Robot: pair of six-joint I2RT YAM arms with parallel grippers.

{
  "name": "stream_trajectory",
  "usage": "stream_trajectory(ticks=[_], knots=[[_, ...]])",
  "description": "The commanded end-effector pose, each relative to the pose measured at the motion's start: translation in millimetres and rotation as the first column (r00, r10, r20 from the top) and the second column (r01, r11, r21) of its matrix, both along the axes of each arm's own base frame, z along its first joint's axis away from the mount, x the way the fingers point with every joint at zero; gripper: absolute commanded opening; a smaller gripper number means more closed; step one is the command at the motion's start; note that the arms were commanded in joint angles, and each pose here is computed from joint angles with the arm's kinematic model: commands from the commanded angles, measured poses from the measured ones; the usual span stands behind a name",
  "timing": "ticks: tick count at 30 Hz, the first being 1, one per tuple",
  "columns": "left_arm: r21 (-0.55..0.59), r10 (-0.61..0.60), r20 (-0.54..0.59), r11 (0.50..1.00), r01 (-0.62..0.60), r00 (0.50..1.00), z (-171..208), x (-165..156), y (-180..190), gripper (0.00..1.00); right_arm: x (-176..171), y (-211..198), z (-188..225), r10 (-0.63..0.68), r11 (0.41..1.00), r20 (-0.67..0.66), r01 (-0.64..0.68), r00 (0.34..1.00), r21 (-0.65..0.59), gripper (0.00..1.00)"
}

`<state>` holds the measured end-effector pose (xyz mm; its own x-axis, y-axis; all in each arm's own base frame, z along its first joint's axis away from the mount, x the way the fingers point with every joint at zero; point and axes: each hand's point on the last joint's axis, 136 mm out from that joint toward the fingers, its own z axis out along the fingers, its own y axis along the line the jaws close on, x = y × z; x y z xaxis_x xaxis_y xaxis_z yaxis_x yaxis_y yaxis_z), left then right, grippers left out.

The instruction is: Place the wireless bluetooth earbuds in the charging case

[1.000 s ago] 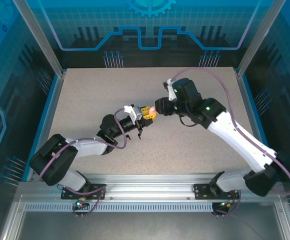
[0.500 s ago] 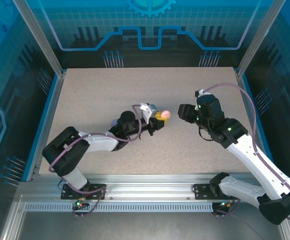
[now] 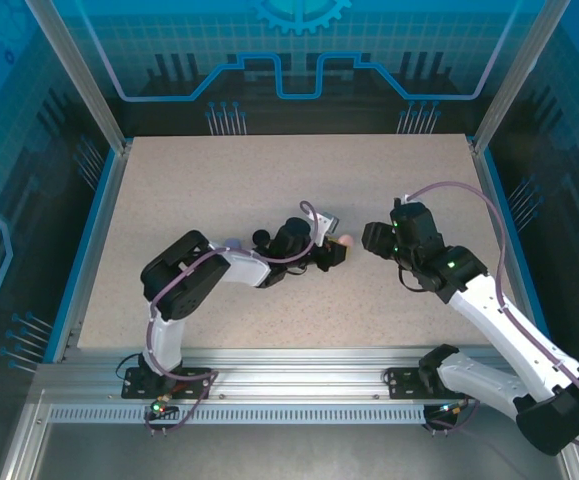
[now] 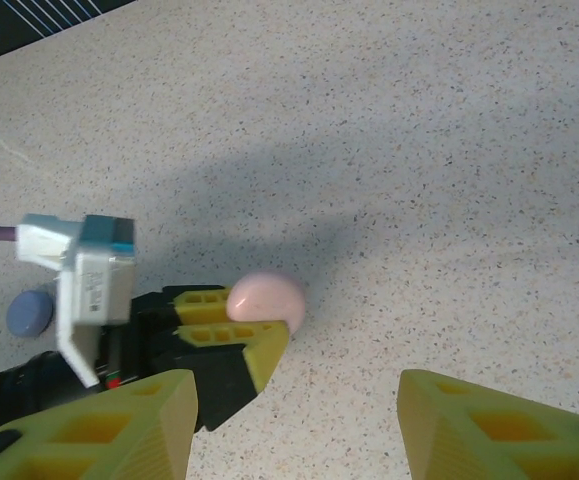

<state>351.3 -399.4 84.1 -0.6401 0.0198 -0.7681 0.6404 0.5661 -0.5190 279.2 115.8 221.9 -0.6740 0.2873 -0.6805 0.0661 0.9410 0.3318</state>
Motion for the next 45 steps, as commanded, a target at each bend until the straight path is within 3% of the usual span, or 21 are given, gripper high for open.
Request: stream_trajectory(ticks=[1, 17, 31, 38, 45], knots=[[0.008, 0.013, -0.054, 1.0, -0.012, 0.998, -8, 6, -8, 0.01, 1, -5, 3, -0.025, 1.0, 0.02, 0.025, 0.999, 0.019, 0.56], [0.073, 0.026, -0.129, 0.997, -0.017, 0.991, -44, 15, -8, 0.2, -2, -6, 8, -0.009, 1.0, 0.024, 0.009, 1.0, 0.011, 0.57], [0.082, 0.051, -0.185, 0.996, -0.036, 0.982, -45, 23, 14, 0.42, 1, -4, 20, 0.002, 1.0, 0.034, -0.002, 0.999, 0.005, 0.58], [0.032, 0.069, -0.114, 0.997, -0.066, 0.991, -1, 34, 35, 0.43, 5, -1, 20, 0.008, 1.0, 0.028, -0.008, 1.0, -0.004, 0.59], [-0.071, 0.122, 0.033, 0.99, -0.119, 0.992, 87, 40, 71, 0.44, 17, 17, 8, 0.06, 0.998, -0.02, -0.06, 0.998, -0.003, 0.61]])
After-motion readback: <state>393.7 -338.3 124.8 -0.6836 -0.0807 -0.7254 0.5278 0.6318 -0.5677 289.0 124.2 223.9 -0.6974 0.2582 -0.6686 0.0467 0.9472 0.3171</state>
